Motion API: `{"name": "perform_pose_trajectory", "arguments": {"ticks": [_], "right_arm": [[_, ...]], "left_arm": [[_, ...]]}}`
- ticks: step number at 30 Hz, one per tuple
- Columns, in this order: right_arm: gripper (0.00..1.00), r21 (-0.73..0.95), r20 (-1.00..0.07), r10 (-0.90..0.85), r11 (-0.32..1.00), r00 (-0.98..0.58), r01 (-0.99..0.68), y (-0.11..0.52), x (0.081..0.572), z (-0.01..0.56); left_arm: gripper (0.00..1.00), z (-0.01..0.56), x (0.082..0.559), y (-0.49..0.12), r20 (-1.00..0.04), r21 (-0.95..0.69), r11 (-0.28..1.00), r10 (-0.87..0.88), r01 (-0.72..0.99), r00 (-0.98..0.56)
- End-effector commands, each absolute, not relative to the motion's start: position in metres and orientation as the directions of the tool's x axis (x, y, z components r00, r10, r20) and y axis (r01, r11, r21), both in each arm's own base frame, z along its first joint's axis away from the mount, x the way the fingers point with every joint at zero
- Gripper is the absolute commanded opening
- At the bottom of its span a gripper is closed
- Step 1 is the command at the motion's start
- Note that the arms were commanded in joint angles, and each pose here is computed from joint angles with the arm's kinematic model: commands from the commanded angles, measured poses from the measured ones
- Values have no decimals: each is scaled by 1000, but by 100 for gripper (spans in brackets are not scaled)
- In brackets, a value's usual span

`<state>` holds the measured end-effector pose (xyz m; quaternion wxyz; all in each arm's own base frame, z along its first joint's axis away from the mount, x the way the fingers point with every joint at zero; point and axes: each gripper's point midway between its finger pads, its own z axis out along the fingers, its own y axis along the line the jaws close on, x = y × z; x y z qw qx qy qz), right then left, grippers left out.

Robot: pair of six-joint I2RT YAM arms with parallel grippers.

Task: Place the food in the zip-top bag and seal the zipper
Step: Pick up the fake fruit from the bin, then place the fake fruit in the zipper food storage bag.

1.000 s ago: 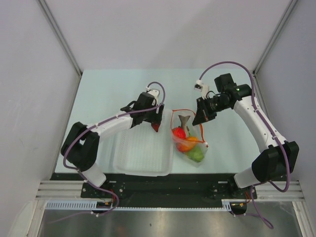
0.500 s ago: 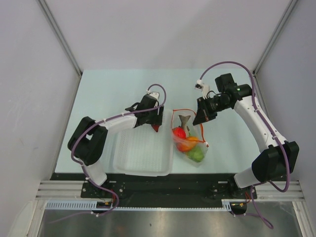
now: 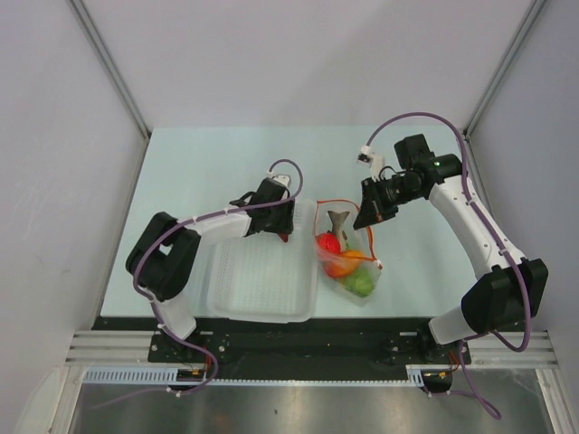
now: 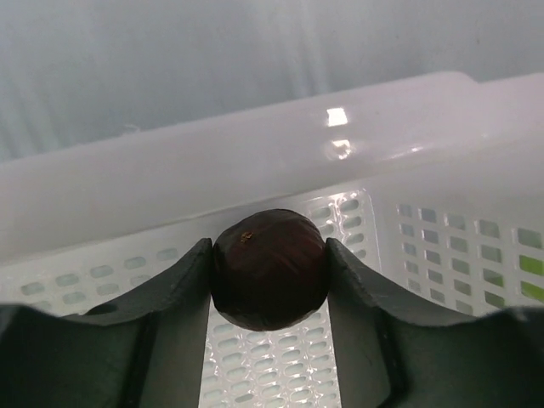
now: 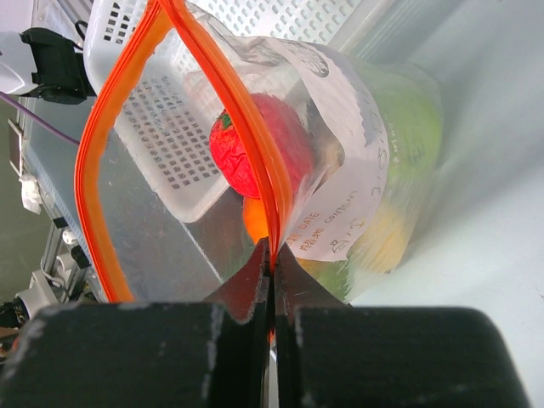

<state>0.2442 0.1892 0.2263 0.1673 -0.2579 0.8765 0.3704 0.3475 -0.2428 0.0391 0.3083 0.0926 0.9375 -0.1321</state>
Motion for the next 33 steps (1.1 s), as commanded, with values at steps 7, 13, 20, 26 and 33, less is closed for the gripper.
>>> {"name": "perform_pose_trajectory", "arguments": {"ticks": [7, 13, 20, 26, 33], "right_arm": [[0, 551, -511, -327, 586, -795, -595, 186, 243, 230], [0, 546, -523, -332, 578, -785, -607, 189, 243, 234], [0, 518, -546, -362, 563, -756, -644, 196, 247, 239], [0, 499, -567, -369, 558, -737, -663, 197, 251, 245], [0, 457, -593, -399, 548, -699, -701, 199, 259, 245]], "left_arm": [[38, 212, 331, -269, -863, -255, 763, 97, 594, -496], [29, 328, 252, -297, -989, -37, 362, 121, 931, -87], [36, 331, 207, -344, -970, 102, 138, 234, 985, 67], [54, 303, 193, -375, -927, 172, 21, 342, 985, 155], [100, 316, 168, -367, -903, 262, -121, 318, 957, 287]]}}
